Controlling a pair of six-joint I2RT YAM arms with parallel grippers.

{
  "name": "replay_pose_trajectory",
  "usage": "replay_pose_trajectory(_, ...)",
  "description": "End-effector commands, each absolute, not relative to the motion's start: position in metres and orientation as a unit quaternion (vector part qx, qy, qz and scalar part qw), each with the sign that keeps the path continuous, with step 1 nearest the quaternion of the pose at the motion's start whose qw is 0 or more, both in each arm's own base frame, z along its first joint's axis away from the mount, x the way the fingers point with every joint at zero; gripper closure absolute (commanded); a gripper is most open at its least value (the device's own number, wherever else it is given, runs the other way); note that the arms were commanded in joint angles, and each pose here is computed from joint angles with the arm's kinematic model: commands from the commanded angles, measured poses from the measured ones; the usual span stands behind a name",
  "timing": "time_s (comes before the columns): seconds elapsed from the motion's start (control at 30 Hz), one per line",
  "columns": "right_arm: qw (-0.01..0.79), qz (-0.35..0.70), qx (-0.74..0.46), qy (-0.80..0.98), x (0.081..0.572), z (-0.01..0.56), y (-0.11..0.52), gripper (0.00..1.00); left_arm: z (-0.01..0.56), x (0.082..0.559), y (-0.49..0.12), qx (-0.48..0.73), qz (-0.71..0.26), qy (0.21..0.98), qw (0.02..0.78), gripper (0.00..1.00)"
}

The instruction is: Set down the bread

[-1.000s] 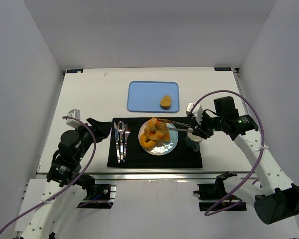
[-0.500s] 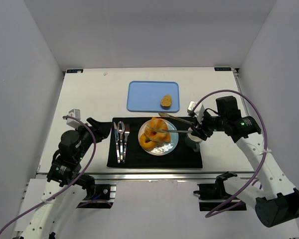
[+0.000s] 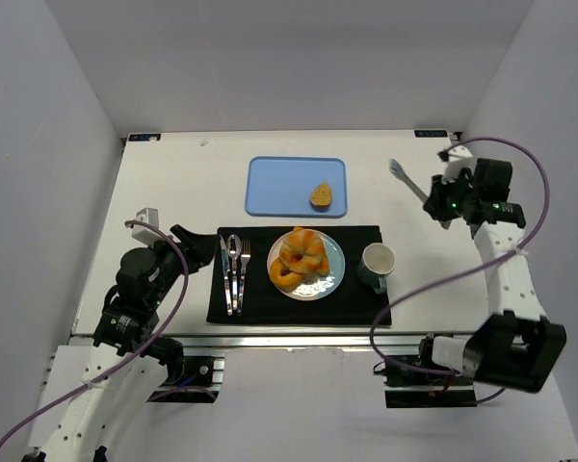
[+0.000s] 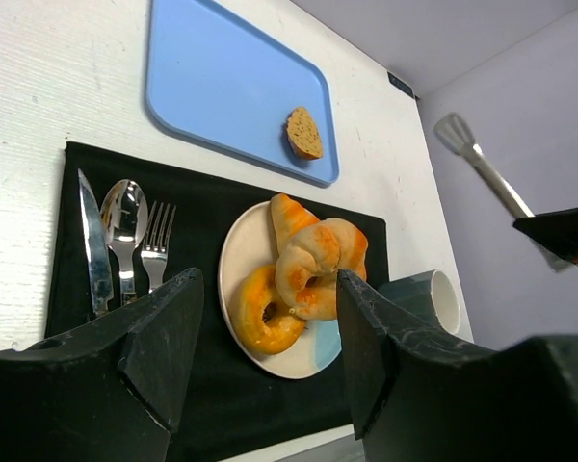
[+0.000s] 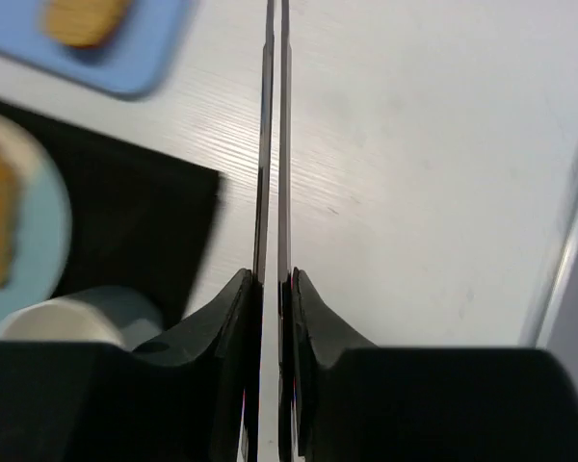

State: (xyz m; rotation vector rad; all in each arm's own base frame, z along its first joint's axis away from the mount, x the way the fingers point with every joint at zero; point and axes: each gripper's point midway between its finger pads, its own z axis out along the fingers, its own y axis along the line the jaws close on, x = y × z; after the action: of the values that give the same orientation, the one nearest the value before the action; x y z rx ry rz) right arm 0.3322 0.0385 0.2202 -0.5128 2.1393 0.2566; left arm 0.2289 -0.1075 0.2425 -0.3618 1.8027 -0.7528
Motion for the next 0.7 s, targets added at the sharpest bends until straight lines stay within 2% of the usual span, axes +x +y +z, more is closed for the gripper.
replay_pose_trajectory(0.0,0.437,0.062,-0.070,0.895,0.353,0.187,-0.025,0.89,0.251,0.231,-0.117,-0.132,-0.336,0.754,0.549,0.33)
replay_pose_trajectory(0.07,0.414,0.047,-0.041,0.908,0.355,0.147,-0.045,0.89,0.250,0.233,-0.121,-0.125,-0.344,0.752,0.548,0.33)
replay_pose_trajectory(0.2,0.386,0.020,-0.015,0.922,0.349,0.093,-0.065,0.76,0.243,0.239,-0.134,-0.106,-0.360,0.760,0.531,0.33)
replay_pose_trajectory(0.23,0.373,0.017,-0.012,0.928,0.345,0.079,-0.067,0.67,0.243,0.240,-0.138,-0.101,-0.366,0.760,0.527,0.33)
replay_pose_trajectory(0.4,0.321,0.026,-0.038,0.946,0.325,0.038,-0.062,0.45,0.231,0.245,-0.154,-0.078,-0.388,0.773,0.496,0.33)
replay_pose_trajectory(0.5,0.305,0.027,-0.058,0.950,0.313,0.030,-0.063,0.29,0.224,0.250,-0.162,-0.069,-0.395,0.779,0.483,0.32)
replay_pose_trajectory(0.53,0.304,0.032,-0.063,0.950,0.310,0.032,-0.062,0.18,0.222,0.251,-0.163,-0.067,-0.396,0.780,0.479,0.32)
replay_pose_trajectory(0.6,0.309,0.031,-0.075,0.947,0.308,0.047,-0.066,0.11,0.223,0.252,-0.167,-0.058,-0.403,0.781,0.475,0.32)
replay_pose_trajectory(0.67,0.319,0.027,-0.083,0.944,0.310,0.065,-0.069,0.11,0.218,0.255,-0.170,-0.053,-0.401,0.787,0.466,0.31)
